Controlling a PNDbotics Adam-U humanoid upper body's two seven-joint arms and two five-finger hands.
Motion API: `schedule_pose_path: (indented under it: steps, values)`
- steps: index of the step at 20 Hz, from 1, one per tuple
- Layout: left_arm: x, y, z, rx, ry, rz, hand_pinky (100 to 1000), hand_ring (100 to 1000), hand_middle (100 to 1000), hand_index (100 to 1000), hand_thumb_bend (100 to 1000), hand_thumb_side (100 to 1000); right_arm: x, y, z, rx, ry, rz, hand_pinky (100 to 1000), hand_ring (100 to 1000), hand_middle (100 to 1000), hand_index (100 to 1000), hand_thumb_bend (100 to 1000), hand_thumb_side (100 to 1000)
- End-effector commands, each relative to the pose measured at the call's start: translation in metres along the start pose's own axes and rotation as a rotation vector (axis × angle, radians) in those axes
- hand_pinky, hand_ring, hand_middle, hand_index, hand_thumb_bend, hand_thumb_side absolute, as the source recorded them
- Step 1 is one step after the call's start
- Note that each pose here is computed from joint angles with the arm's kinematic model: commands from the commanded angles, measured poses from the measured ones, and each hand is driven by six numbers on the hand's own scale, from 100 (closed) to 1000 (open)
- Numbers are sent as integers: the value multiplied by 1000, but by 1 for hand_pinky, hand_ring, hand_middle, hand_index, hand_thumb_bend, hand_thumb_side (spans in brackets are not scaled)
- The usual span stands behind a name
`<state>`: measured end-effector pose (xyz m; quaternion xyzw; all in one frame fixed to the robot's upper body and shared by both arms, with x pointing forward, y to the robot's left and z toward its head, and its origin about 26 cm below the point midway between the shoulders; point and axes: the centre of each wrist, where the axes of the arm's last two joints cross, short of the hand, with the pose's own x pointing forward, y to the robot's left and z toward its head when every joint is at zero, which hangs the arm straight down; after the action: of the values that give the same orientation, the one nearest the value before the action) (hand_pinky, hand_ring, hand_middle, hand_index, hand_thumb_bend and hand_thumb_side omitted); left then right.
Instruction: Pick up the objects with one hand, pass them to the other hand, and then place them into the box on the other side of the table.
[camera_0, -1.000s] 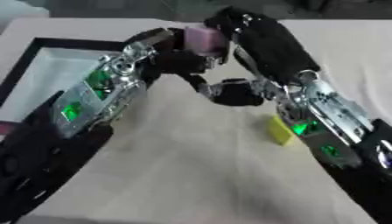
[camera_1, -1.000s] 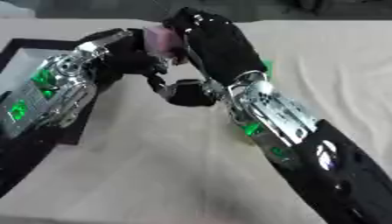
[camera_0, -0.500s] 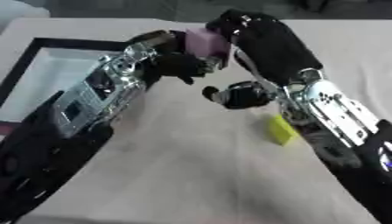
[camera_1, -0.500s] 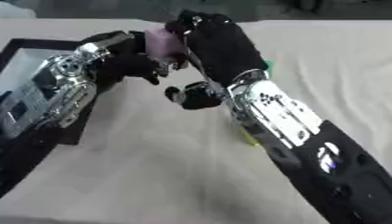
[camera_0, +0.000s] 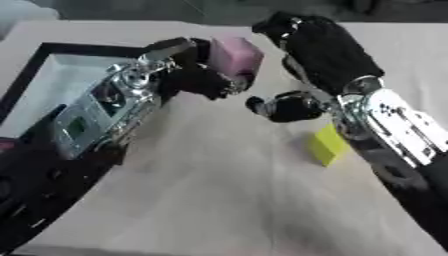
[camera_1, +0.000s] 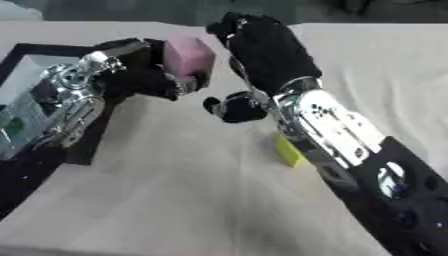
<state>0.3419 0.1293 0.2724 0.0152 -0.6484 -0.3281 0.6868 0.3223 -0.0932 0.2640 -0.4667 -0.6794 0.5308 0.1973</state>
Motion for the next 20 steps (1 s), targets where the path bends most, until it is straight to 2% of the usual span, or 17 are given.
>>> schedule_pose_path:
  steps: [1, 9, 14, 20]
  values:
    - [1, 9, 4, 45, 18, -29, 651, 620, 494, 590, 100, 151, -7, -13, 2, -37, 16, 24, 781, 767, 781, 885, 631, 360]
    - [-9, 22, 10, 84, 40, -29, 653, 622, 494, 590, 100, 156, -21, -15, 7, 0, 36, 47, 778, 764, 779, 892, 618, 407]
    - [-22, 47, 25, 204, 69, -31, 655, 623, 493, 589, 100, 137, -39, -20, 12, 12, 79, 60, 777, 760, 772, 890, 597, 429]
    - [-43, 79, 48, 369, 111, -41, 663, 625, 496, 592, 100, 123, -57, -26, 19, -23, 148, 53, 780, 749, 751, 857, 599, 383]
